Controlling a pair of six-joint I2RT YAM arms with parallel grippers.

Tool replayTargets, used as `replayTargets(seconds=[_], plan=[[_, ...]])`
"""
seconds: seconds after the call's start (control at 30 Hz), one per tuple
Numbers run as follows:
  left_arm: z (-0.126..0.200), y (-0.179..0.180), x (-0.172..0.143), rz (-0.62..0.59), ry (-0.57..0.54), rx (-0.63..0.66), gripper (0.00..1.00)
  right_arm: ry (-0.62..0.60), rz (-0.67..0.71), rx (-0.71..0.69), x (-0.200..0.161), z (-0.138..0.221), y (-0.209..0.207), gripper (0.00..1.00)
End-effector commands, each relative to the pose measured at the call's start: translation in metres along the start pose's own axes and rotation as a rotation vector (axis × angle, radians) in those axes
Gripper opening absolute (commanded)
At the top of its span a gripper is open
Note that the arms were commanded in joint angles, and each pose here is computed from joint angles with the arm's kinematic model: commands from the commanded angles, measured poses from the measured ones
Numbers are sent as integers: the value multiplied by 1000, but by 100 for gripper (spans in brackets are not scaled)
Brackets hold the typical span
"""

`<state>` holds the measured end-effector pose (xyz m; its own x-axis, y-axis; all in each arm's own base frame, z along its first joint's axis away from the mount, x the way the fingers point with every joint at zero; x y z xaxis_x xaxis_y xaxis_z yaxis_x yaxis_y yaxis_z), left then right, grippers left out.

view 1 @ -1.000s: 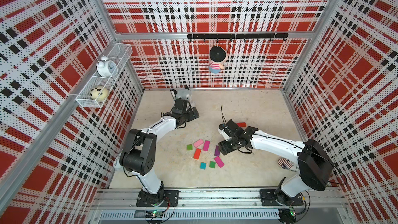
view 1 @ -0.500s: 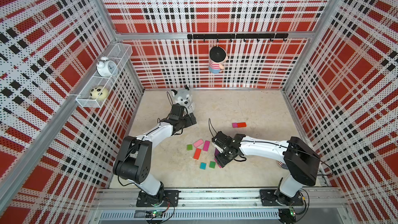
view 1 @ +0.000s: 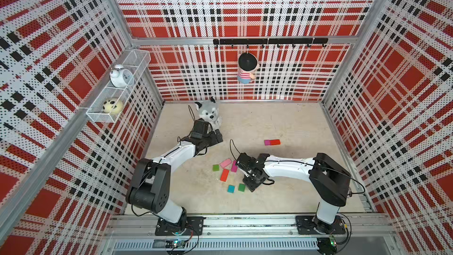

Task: Assemble the number 7 with building blocks
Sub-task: Pick up the building block from the center of the board, then assemble the building block at the center of the board.

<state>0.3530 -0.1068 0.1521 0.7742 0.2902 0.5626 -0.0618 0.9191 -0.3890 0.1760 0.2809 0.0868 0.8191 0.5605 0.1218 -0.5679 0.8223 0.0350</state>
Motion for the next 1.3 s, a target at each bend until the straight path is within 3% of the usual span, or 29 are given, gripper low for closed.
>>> replayTargets(seconds=[0.0,0.13,0.27,0.5,0.7,0.93,1.27], plan=[[8,-1,6,-9,-34,-16,98,27,-4,-49,-2,-4,-3,45],[9,-7,7,-27,-51,5,98,-49,-64,-33,11,12,-7,31],[12,-35,10,-141,-101,78,98,-171,-187,26,30,46,-29,21],[-11,-71,-3,-229,-33,75,98,-346,-452,0,45,91,-122,18],[-28,-91,-29,-260,42,82,98,-268,-560,-96,50,70,-181,18],[-35,-109,-58,-264,108,61,98,-180,-639,-135,48,23,-198,17],[-59,-135,-57,-286,152,30,98,-142,-698,-178,50,3,-226,20]])
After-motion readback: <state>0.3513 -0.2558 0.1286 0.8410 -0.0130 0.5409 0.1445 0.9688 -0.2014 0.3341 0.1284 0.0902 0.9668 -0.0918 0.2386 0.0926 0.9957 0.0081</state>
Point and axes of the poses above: each gripper's point midway between its finger pads, its own z axis back along the fingers, its own y axis along the line the jaws close on, x = y × z, the point moved 7 cm from there along z, back along the fingers, and after that the axes turned 5 degrees about -z, right-handed, at the moved point
